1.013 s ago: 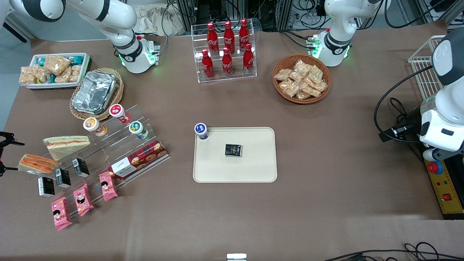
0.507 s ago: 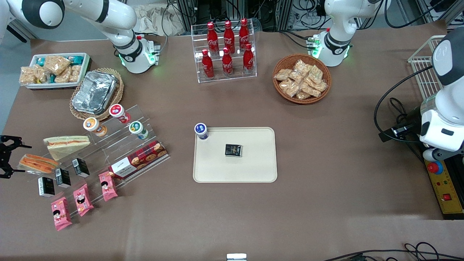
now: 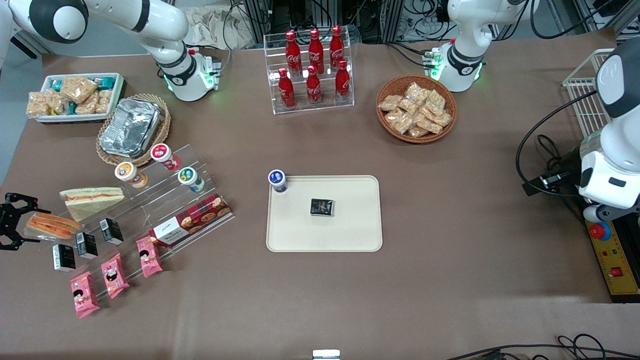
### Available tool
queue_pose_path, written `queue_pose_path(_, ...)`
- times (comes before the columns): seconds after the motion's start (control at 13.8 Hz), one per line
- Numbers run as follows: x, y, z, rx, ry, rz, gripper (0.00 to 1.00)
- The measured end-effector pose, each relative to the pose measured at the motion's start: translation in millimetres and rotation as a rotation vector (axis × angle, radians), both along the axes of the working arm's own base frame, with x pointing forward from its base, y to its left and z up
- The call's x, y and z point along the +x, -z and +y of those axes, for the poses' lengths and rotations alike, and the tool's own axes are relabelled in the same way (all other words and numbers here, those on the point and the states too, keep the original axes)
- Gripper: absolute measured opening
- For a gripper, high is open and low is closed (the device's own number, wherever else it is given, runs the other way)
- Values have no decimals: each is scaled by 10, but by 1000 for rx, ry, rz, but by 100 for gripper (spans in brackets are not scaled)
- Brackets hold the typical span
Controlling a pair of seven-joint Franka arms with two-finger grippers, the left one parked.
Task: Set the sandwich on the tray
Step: 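Close the right gripper on the plastic-wrapped sandwich, then lift the wrapped sandwich up out of the rack with the right gripper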
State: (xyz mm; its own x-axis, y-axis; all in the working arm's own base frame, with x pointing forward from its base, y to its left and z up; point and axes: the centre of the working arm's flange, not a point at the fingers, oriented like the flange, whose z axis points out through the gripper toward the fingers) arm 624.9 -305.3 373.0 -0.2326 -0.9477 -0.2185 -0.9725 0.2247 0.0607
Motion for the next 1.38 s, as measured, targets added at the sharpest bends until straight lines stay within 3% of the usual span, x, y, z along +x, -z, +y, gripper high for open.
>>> queue_pose_path(0.14,-4,5,-20,1,33,3,48)
queue_pose_path(0.36,-44,0,-105,10,56,-3,34)
queue_pose_path(0.72,-81,-173,-180,3,46,-33,35)
queue_pose_path(1.09,-87,-1046,187,4,-21,-129,35)
queue_pose_path(1.23,-66,-1321,434,5,-88,-169,35)
queue_pose_path(1.38,-46,-1410,674,12,-242,-179,34)
